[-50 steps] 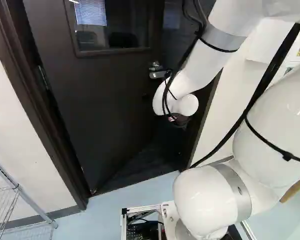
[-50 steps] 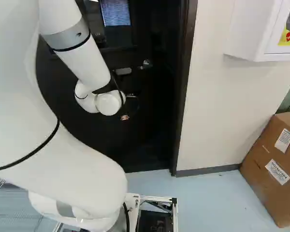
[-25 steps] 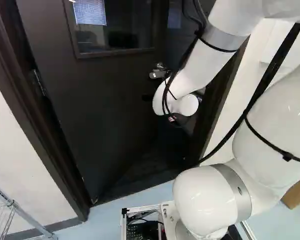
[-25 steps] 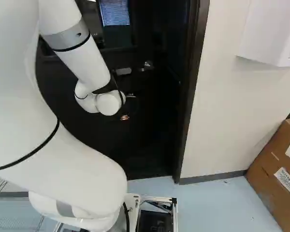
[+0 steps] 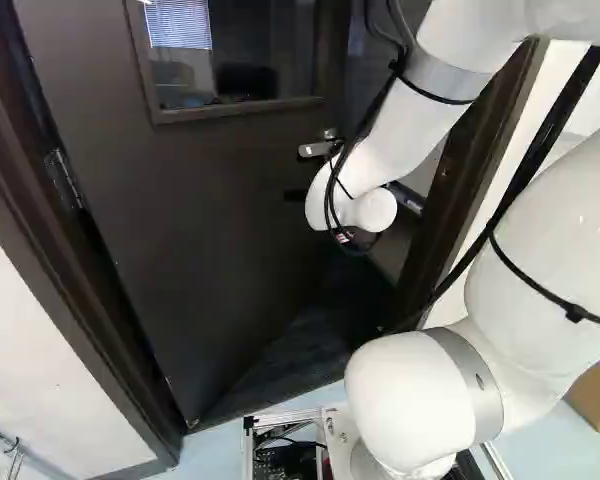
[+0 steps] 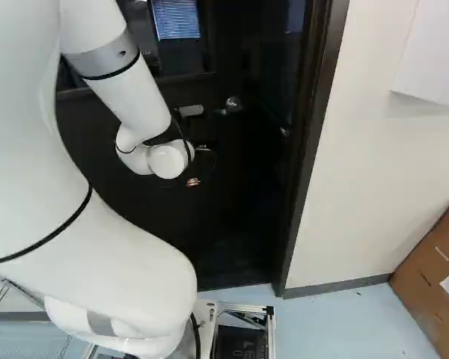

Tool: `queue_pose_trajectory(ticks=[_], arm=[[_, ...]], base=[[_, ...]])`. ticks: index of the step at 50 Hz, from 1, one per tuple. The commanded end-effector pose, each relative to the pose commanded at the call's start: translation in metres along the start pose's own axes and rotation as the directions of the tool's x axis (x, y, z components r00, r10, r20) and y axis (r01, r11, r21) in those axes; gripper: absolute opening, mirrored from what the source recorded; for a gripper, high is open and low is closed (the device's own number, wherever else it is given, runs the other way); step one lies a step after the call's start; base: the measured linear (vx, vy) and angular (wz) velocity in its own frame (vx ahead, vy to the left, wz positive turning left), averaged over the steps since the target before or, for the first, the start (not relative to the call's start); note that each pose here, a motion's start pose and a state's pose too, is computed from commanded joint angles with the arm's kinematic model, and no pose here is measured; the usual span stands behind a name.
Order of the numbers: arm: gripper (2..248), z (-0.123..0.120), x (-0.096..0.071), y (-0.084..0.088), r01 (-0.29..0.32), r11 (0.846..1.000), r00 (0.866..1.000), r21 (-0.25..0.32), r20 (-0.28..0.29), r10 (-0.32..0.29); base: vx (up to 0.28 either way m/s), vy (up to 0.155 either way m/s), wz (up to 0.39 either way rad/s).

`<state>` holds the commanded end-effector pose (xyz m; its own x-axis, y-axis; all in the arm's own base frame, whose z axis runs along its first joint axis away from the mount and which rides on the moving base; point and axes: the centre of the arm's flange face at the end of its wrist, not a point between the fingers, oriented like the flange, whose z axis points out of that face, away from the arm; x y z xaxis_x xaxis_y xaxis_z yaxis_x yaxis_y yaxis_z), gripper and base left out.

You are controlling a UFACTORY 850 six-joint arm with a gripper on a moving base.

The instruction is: Open the door and move inside

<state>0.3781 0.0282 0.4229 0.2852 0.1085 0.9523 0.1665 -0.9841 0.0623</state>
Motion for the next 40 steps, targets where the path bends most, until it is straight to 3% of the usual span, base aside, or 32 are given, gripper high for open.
queue_pose_trajectory(ticks=[9, 40], arm=[[247, 0.0, 0.0, 0.0, 0.0, 1.0, 1.0, 0.0, 0.0, 0.0], [247, 0.011, 0.004, -0.002, 0.002, 1.0, 1.0, 0.008, 0.001, -0.002]], base=[[0.096, 0.057, -0.01], [0.004, 0.001, 0.001]])
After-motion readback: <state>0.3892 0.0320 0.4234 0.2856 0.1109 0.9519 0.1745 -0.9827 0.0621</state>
